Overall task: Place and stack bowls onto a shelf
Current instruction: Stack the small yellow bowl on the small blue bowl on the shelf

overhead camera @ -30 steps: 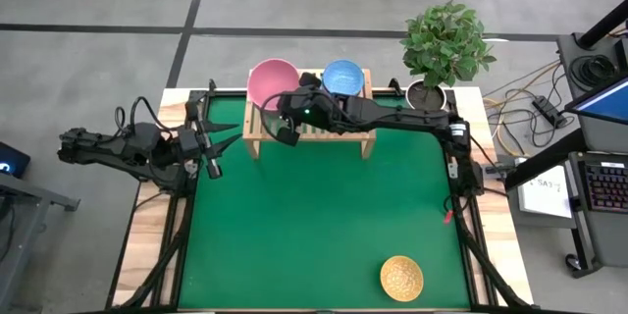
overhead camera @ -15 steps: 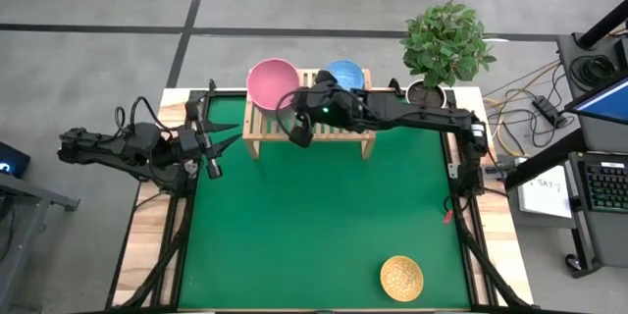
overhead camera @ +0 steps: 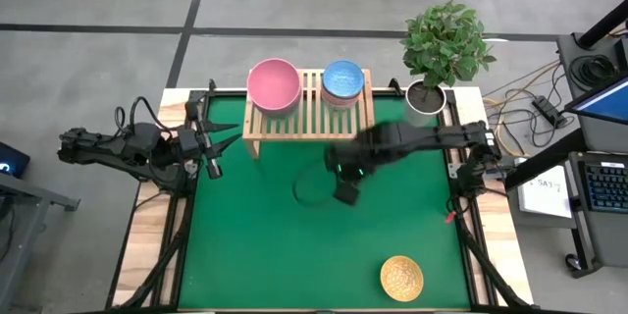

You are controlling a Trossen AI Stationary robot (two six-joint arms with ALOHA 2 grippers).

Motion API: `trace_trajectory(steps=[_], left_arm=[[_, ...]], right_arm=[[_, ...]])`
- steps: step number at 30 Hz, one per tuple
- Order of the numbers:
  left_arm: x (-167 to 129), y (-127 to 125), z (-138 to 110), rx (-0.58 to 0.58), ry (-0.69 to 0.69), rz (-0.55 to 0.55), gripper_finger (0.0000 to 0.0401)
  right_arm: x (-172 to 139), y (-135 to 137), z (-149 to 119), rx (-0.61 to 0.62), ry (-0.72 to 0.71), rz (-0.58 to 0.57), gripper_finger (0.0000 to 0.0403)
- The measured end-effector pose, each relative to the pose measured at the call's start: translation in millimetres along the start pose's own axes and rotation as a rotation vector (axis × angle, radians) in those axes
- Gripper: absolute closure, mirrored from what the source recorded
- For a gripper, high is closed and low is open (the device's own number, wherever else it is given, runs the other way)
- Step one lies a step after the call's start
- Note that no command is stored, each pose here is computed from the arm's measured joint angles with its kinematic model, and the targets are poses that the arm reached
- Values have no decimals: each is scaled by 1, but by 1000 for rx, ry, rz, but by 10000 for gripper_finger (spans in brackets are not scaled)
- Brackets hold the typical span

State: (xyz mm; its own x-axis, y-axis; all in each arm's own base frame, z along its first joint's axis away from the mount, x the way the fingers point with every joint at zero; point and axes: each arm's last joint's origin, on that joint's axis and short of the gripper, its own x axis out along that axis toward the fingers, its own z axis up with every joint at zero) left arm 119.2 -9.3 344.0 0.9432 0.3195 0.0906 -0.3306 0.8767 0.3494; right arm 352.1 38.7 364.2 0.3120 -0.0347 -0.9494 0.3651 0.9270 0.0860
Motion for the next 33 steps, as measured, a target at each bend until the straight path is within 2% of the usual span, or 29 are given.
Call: trace_trajectory(steps=[4, 8, 19, 24, 30, 33], left_arm=[[0, 0, 0, 0, 0, 0, 317], [1, -1, 0, -2, 2, -1, 317], [1, 0, 1, -20, -13, 6, 317], [1, 0, 1, -20, -13, 6, 317], [1, 0, 1, -20, -13, 5, 317], [1, 0, 1, -20, -13, 5, 317]], right_arm=[[9, 27, -33, -61, 142, -45, 369], [17, 53, -63, -61, 231, -41, 369], [30, 104, -132, -29, 288, -92, 369], [33, 118, -152, -169, 299, -88, 369], [43, 128, -162, -290, 331, -87, 369], [45, 133, -165, -357, 396, -6, 375]])
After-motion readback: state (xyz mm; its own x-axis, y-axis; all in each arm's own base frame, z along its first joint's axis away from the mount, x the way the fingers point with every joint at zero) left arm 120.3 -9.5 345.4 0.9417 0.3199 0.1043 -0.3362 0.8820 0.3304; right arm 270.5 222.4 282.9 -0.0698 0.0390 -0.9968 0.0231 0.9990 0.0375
